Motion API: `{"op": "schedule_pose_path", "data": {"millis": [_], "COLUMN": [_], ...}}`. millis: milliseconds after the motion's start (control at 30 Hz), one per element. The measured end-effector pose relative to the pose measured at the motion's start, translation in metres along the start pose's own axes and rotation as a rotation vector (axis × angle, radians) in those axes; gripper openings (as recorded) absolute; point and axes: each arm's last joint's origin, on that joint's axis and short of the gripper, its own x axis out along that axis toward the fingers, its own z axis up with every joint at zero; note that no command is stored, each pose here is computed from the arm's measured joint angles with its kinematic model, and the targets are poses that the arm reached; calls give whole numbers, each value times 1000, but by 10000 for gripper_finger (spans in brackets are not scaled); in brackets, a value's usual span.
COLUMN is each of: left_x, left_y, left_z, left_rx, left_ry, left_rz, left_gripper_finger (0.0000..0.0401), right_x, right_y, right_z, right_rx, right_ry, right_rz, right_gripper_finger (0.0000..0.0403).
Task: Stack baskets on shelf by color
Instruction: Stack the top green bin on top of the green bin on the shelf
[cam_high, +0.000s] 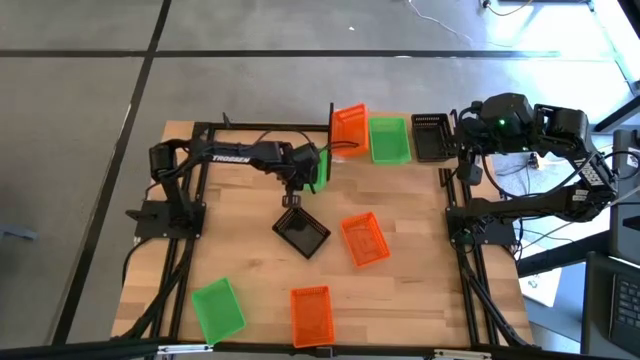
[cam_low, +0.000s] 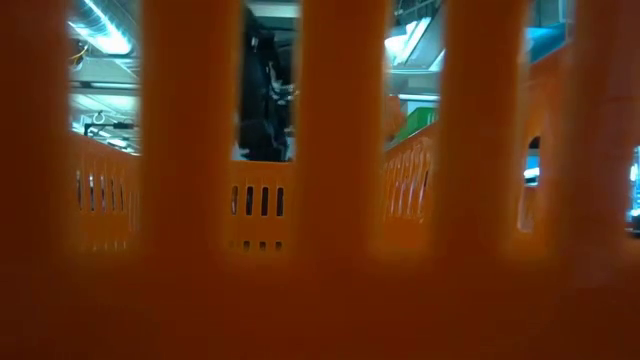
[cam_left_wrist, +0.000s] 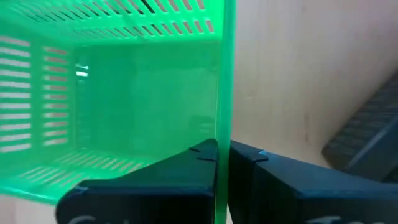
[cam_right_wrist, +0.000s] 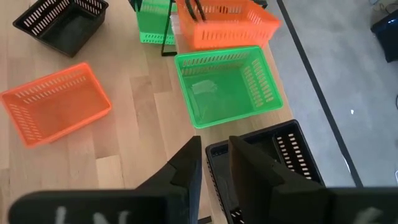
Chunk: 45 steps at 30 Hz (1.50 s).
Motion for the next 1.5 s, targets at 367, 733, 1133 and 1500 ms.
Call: {"op": "schedule_pose_path", "data": {"millis": [367, 733, 1133, 1500], "left_x": [-39, -94, -200, -213], "left_y": [8, 9, 30, 34], "left_z": [24, 34, 83, 136], "left_rx": [10, 9, -134, -9], "left_ry": [36, 217, -216, -681], "left_rz": [36, 194, 374, 365], "left_gripper_finger": [0, 0, 0, 0], "right_x": [0, 0, 0, 0], "right_y": [0, 0, 0, 0], "right_z": [0, 0, 0, 0], "right_rx": [-2, -4, -4, -4], "right_ry": [0, 0, 0, -1], "right_rz": [0, 0, 0, 0], "right_gripper_finger": [82, 82, 82, 82]}}
